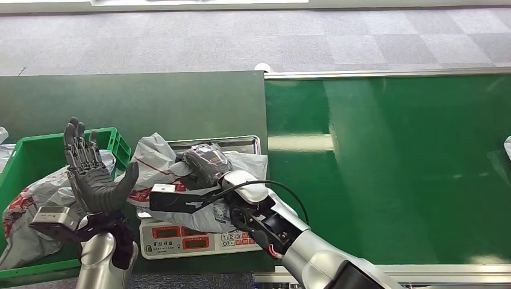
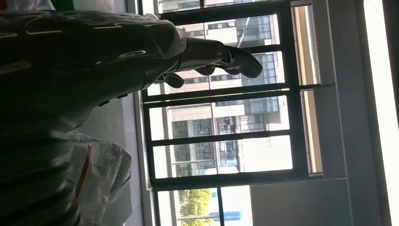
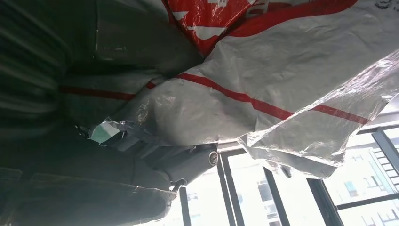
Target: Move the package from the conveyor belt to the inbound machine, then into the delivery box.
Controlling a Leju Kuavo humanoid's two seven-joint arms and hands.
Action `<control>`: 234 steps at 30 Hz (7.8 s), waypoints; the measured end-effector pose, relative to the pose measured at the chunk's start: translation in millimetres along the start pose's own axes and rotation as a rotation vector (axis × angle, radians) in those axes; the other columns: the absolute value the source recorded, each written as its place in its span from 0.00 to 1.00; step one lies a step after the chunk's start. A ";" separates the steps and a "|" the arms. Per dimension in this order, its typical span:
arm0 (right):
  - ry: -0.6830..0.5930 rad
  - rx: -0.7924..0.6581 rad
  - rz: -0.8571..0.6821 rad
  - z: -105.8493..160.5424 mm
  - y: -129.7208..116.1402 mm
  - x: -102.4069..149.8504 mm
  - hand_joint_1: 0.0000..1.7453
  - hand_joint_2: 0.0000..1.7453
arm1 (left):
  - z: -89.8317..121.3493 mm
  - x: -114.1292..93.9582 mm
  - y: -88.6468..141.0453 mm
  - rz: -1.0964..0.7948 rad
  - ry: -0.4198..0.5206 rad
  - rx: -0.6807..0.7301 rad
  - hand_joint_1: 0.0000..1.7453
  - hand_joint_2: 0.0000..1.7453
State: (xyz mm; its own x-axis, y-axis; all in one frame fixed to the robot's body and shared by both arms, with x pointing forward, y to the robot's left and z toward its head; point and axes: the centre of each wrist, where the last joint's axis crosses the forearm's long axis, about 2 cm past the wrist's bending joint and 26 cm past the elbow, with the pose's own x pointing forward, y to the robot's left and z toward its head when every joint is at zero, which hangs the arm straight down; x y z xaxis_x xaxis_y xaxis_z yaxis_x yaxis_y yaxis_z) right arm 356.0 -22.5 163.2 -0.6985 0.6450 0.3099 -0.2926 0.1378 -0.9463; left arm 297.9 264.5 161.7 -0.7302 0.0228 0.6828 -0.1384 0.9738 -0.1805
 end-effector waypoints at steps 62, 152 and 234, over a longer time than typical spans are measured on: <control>-0.108 -1.109 -0.539 167.0 12.3 -50.1 0.00 1.00 | 69.1 -46.0 -56.5 -0.463 0.239 -0.599 0.00 1.00; 0.112 -1.278 -0.647 256.5 50.4 -67.4 0.00 1.00 | 14.2 77.6 -29.0 -0.379 -0.368 -0.019 0.00 1.00; 0.159 -1.269 -0.656 261.8 59.6 -66.0 0.00 1.00 | 28.5 -52.2 -1.0 -1.390 0.695 -0.399 1.00 1.00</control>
State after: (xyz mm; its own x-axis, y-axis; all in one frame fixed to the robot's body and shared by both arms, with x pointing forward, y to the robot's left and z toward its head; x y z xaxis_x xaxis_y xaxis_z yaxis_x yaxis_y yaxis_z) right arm 213.7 -253.7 110.5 -0.5644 0.2672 0.7811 0.3012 0.9476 -0.1065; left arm 317.1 255.9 106.0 0.2535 -0.9033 0.3462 -0.1477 0.3175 0.9367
